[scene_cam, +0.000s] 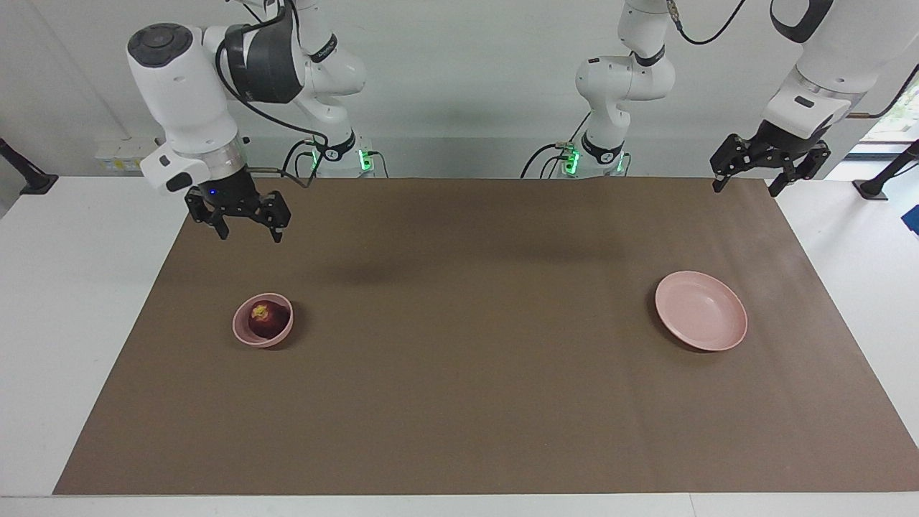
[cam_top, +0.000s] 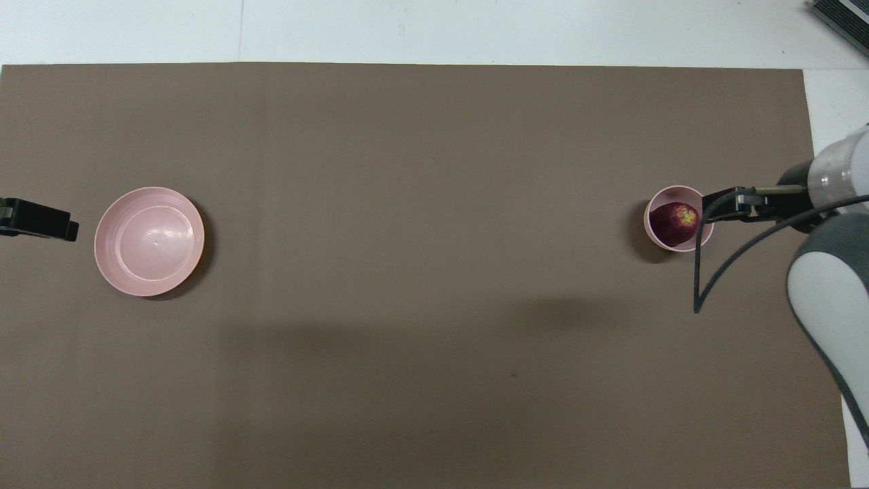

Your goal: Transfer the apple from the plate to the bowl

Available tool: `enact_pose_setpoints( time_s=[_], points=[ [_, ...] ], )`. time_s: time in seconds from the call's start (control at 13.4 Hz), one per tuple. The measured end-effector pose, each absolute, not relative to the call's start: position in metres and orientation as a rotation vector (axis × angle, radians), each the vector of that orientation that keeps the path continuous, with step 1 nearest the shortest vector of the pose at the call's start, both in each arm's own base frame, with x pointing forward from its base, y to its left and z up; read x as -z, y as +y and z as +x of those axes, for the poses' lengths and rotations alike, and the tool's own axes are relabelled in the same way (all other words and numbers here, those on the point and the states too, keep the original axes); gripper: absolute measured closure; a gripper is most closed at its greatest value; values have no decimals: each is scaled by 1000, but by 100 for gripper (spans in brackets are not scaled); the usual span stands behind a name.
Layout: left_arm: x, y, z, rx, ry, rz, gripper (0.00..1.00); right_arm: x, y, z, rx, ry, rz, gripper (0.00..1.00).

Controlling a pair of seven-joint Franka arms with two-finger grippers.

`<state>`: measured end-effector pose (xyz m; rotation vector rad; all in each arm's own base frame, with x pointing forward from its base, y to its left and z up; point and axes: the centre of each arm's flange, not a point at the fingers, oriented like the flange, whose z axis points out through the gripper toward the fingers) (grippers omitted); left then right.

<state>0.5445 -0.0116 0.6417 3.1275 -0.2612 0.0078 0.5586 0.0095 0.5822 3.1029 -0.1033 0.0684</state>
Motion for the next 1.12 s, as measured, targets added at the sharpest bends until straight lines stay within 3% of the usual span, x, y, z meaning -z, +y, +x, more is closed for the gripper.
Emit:
enact_pose_setpoints(
  time_s=[0.45,1.12],
  points=[
    [-644,2,544,-13,-216,3131,0,-692,-5,507,-2,-117,3117,0],
    [-644,4,544,-13,-212,3131,0,-675,-17,504,65,-96,3120,0]
  ],
)
